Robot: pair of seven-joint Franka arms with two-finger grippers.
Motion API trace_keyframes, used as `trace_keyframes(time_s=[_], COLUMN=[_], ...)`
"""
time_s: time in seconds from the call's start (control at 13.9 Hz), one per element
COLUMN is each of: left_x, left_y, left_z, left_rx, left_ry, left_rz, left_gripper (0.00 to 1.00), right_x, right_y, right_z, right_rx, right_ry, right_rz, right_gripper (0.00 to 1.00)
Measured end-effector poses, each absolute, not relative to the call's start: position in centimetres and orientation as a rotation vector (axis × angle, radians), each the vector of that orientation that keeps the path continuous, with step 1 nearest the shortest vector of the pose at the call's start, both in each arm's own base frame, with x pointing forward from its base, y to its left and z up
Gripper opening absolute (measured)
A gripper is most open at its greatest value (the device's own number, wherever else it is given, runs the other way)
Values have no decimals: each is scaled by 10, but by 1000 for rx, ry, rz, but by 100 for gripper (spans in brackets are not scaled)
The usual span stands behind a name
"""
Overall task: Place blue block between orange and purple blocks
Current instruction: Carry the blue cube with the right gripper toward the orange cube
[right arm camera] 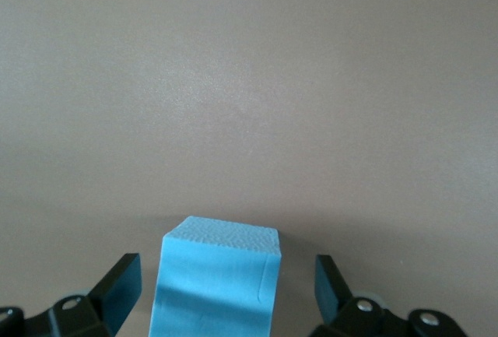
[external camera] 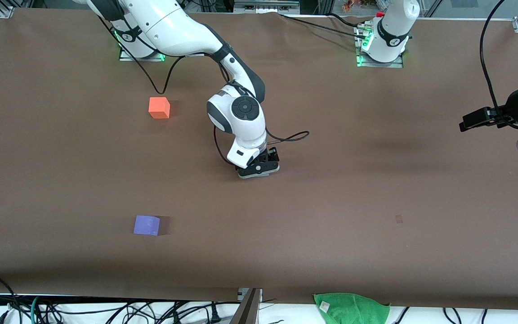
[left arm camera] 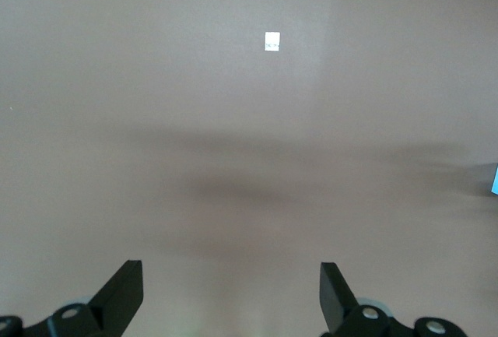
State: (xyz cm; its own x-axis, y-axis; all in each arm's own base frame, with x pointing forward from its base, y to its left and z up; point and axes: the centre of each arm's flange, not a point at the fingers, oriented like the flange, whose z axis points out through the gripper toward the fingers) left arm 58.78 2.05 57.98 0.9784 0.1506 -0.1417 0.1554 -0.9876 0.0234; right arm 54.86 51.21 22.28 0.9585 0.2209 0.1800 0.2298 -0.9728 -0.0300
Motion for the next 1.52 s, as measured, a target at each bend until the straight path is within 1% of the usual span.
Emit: trace_keyframes(time_s=[0.43,0.87,0.94,1.01,1.23,1.37,1.44,1.52], left_x=[588,589,589,589,589,589,589,589], left_y=[21,21,21,21,23,27,28,29], left_z=[579,578,577,577,577,576,576,576], left_rx=[3090,3090,3090,3090,3089,3088,3088,3088], left_ry=[239,238,238,238,243,254,257,259], left_rz=[-219,-223,-224,-225,-226,-226,-226,-226], left_gripper=[100,100,100,100,100,100,100,100], right_x=[549,551,551,551,558,575,586,597], right_y=[512,515,515,515,509,491,477,458], right_z=[220,199,198,198,202,211,222,237], right_rx=[-3059,-3052,-3053,-3052,-3061,-3095,-3119,-3143], right_ry=[-386,-389,-390,-393,-381,-386,-424,-467], right_rz=[-274,-278,-278,-279,-279,-247,-215,-173], right_gripper=[99,99,95,94,60,58,55,55])
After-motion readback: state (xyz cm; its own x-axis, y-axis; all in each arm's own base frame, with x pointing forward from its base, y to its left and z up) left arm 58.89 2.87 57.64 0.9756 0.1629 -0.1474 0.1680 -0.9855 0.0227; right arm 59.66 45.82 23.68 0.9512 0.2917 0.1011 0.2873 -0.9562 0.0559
